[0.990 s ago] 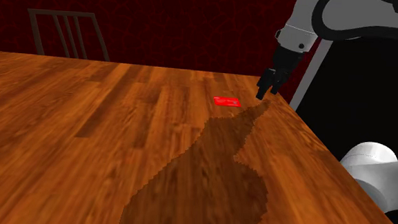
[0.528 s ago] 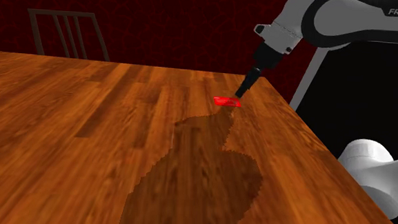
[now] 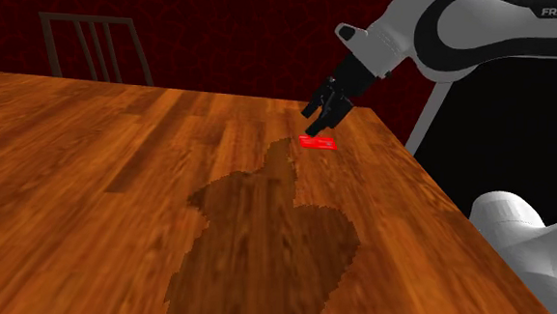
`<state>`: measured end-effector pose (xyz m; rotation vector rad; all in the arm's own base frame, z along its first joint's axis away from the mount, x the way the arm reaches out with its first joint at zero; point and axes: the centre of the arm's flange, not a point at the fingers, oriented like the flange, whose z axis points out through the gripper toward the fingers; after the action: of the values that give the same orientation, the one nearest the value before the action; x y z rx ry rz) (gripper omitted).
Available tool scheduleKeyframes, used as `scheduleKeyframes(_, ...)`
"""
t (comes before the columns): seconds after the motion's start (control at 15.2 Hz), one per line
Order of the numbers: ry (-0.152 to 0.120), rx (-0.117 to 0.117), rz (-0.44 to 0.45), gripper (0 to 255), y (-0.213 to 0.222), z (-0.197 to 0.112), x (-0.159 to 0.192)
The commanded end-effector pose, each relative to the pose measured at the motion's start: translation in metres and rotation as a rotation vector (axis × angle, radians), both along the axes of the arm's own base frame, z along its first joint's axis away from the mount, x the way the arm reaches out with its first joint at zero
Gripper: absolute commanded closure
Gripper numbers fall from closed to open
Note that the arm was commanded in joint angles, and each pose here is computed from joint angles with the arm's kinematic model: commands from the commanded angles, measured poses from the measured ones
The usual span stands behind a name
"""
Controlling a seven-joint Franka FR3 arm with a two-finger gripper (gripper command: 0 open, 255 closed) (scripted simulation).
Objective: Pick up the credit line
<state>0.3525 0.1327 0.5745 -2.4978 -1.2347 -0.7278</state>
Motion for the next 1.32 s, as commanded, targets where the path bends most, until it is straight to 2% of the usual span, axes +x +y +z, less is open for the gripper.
scheduleKeyframes(0.0, -0.011, 0.004, 0.019, 0, 0.002, -0.007, 0.000)
scheduleKeyframes(0.33, -0.011, 0.004, 0.019, 0, 0.002, -0.037, 0.000)
scheduleKeyframes(0.46, -0.011, 0.004, 0.018, 0, 0.002, -0.037, 0.000)
scheduleKeyframes(0.53, -0.011, 0.004, 0.019, 255, 0.002, -0.036, 0.000)
scheduleKeyframes(1.12, -0.011, 0.004, 0.019, 255, 0.002, -0.037, 0.000)
scheduleKeyframes(1.25, -0.011, 0.004, 0.019, 255, 0.002, -0.026, 0.000)
